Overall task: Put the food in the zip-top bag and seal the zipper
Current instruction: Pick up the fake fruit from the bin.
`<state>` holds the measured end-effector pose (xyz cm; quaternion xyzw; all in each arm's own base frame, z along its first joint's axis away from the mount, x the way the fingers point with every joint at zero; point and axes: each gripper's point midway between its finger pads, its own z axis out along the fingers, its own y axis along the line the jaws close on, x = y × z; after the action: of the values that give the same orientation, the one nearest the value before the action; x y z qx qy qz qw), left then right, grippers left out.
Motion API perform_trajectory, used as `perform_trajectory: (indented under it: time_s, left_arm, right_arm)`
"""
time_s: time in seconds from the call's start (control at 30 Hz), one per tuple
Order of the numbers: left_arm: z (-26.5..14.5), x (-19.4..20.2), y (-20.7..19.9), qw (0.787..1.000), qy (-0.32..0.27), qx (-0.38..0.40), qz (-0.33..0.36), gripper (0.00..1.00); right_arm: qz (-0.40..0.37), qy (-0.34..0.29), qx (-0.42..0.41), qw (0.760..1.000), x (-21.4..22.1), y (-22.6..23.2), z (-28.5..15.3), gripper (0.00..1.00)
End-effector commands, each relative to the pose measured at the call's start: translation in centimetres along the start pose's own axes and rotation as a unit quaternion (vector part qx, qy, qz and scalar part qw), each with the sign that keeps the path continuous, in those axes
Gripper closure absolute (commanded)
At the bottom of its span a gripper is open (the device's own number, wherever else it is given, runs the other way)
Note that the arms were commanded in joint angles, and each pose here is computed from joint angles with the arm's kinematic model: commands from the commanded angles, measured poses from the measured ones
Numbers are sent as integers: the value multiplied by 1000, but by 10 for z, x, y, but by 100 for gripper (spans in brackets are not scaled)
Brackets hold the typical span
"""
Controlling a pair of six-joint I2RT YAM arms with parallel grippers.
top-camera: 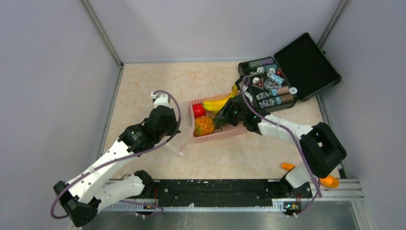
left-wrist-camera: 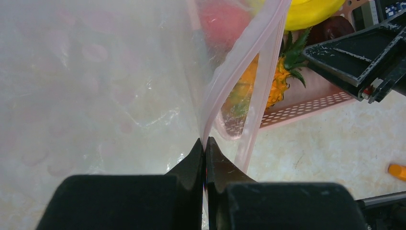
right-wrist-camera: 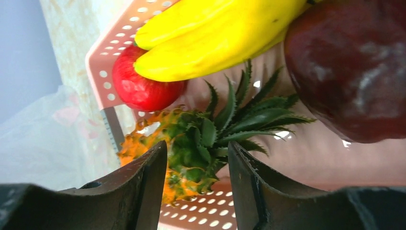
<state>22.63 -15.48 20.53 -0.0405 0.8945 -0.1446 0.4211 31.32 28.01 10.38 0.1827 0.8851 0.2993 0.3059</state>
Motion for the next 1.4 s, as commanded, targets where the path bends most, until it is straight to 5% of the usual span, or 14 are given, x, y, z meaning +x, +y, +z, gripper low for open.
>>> perform_trajectory:
  time_s: [0.0, 0.23, 0.43, 0.7, 0.87, 1.03, 1.37]
  left_arm:
    - [-4, -11, -5, 1000, -23, 14, -13, 100]
    - [-9, -11, 0, 1000, -26, 9, -12, 100]
    - [-8, -10, 4, 999, -33, 5, -16, 100]
    - [-5, -7, -1, 1000, -21, 12, -10, 100]
    - [-8, -11, 2, 999, -33, 7, -13, 100]
    - [-7, -12, 0, 999, -32, 10, -13, 100]
    - [-1, -10, -7, 999, -23, 18, -14, 100]
  right_arm:
    - [15, -2, -57, 998, 0, 27, 9, 50]
    - [30, -14, -5, 999, -10, 14, 30, 55]
    - [38, -30, -63, 997, -11, 28, 23, 59]
    - [50, -17, -40, 998, -1, 13, 45, 65]
    - [53, -32, -56, 997, -7, 18, 43, 74]
    - [37, -56, -65, 996, -19, 24, 31, 100]
    - [5, -115, -120, 986, -39, 50, -14, 100]
